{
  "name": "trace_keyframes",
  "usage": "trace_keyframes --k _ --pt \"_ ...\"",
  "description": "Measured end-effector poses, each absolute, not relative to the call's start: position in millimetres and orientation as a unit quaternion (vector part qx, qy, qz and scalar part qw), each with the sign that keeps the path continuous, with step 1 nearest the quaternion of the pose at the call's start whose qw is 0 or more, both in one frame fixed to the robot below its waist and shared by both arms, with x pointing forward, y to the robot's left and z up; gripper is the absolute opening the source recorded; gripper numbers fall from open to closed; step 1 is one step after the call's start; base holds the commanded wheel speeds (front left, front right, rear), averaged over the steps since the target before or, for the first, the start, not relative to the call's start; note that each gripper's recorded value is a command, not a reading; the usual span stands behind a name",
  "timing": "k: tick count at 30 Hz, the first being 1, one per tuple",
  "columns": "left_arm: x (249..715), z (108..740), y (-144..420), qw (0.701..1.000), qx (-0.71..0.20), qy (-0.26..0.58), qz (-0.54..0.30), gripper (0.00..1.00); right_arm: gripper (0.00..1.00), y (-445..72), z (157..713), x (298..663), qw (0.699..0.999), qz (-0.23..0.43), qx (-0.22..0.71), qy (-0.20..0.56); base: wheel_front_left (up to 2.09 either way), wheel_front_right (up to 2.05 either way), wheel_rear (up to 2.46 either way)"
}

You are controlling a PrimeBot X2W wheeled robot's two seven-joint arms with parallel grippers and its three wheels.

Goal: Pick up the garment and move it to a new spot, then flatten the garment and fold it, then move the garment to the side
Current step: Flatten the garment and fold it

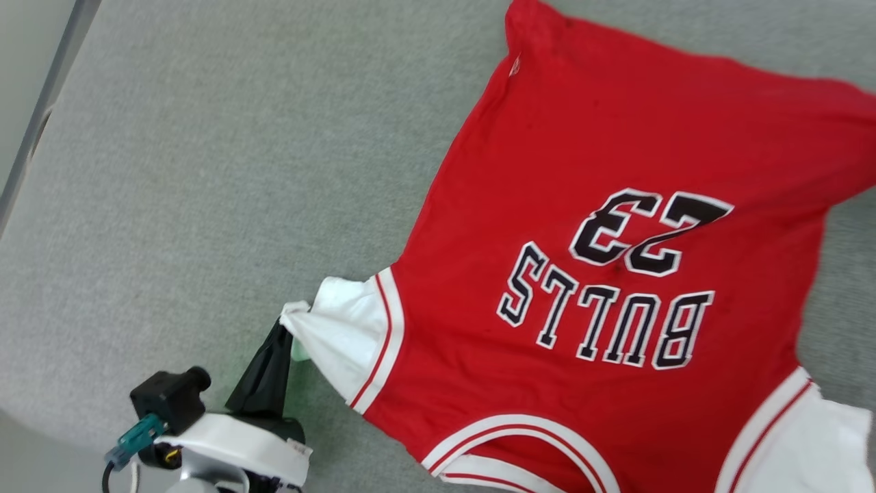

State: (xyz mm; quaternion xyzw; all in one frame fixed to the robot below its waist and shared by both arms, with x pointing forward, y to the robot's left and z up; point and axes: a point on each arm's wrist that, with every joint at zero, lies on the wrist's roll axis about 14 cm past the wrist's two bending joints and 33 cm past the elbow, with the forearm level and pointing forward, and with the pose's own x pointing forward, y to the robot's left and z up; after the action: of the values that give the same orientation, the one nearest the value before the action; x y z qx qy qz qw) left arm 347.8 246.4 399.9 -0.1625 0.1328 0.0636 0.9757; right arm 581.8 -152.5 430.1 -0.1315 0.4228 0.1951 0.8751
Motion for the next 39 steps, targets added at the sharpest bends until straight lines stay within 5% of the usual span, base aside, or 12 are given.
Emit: trace_keyframes --k 16,30,39 --pt "341 415 234 0.978 -0.168 0.116 0.033 0.00 0.00 -234 421 416 0.872 0.157 -0.072 0.458 0.00 0.00 0.00" --pt "348 423 220 0.980 -0.167 0.108 0.006 0.00 0.00 -267 367 276 0.796 0.104 -0.009 0.596 0.00 0.00 0.00" --pt "347 424 221 0.980 -0.162 0.111 0.004 0.00 0.03 -257 343 242 0.775 0.104 0.013 0.624 0.00 0.00 0.00"
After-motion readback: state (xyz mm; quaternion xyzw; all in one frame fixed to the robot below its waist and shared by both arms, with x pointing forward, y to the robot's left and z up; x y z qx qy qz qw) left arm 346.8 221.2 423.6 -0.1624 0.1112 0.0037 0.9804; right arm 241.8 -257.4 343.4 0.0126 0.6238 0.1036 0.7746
